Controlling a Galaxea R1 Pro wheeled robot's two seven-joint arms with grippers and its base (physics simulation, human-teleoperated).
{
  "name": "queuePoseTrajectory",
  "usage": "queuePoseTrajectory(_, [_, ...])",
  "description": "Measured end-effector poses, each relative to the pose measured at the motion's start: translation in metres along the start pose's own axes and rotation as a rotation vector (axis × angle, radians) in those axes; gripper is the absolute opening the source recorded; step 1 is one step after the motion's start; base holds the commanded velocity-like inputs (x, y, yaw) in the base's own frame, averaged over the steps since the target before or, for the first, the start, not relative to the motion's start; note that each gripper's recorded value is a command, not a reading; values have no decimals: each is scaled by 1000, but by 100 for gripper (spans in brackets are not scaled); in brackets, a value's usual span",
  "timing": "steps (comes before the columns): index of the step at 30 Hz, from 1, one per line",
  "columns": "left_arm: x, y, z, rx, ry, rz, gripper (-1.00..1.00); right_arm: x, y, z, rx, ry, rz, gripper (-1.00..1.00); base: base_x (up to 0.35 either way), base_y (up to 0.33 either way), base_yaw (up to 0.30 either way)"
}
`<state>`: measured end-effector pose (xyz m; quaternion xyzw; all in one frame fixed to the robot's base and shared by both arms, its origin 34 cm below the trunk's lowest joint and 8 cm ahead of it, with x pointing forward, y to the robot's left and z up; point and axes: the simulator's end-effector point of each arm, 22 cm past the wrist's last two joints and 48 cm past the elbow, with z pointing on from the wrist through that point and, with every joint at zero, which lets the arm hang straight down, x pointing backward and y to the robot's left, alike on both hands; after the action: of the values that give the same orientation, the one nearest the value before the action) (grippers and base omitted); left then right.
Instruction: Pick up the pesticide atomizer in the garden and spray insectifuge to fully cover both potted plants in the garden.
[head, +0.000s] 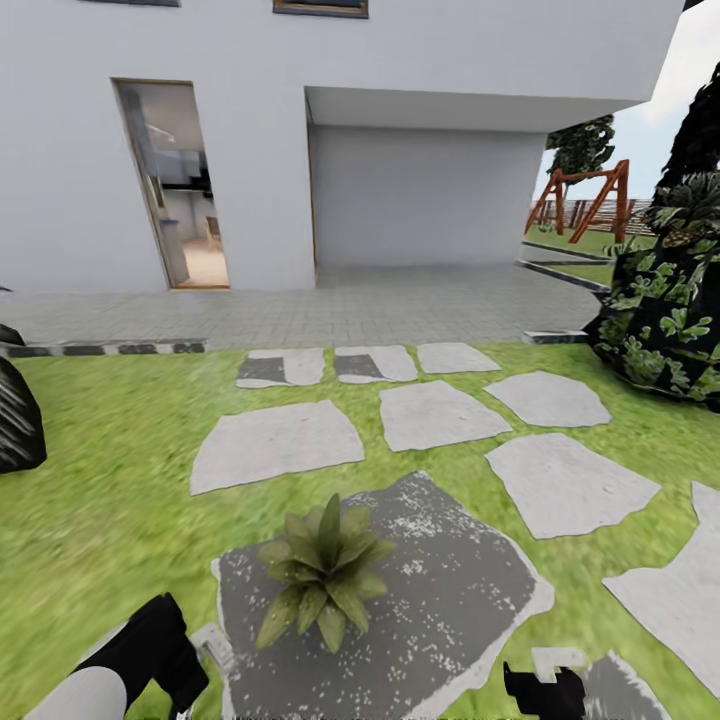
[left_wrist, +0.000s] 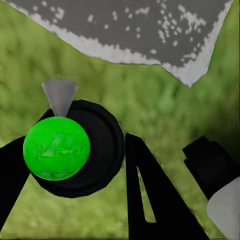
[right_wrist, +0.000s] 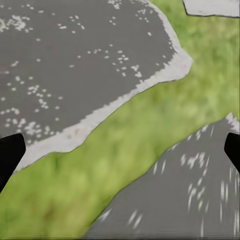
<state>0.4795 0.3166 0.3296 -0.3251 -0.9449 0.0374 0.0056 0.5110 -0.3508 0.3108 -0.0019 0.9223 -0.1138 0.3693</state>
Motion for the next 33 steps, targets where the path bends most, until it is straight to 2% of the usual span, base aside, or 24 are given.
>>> queuePoseTrajectory(6, [2, 2, -1, -8, 10, 7, -100, 0, 0, 0, 1, -1, 1, 100, 141, 266, 6])
queuePoseTrajectory(17, [-15, -4, -3, -7, -11, 23, -100, -1, -1, 0, 2, -1, 1, 100, 28, 11, -48])
queuePoseTrajectory(26, [-16, -3, -3, -6, -15, 19, -100, 0, -1, 0, 3, -1, 1, 100, -69, -228, -74])
queuePoseTrajectory(33, [-14, -4, -3, -4, -11, 15, -100, 0, 0, 0, 1, 0, 1, 100, -260, -129, 206])
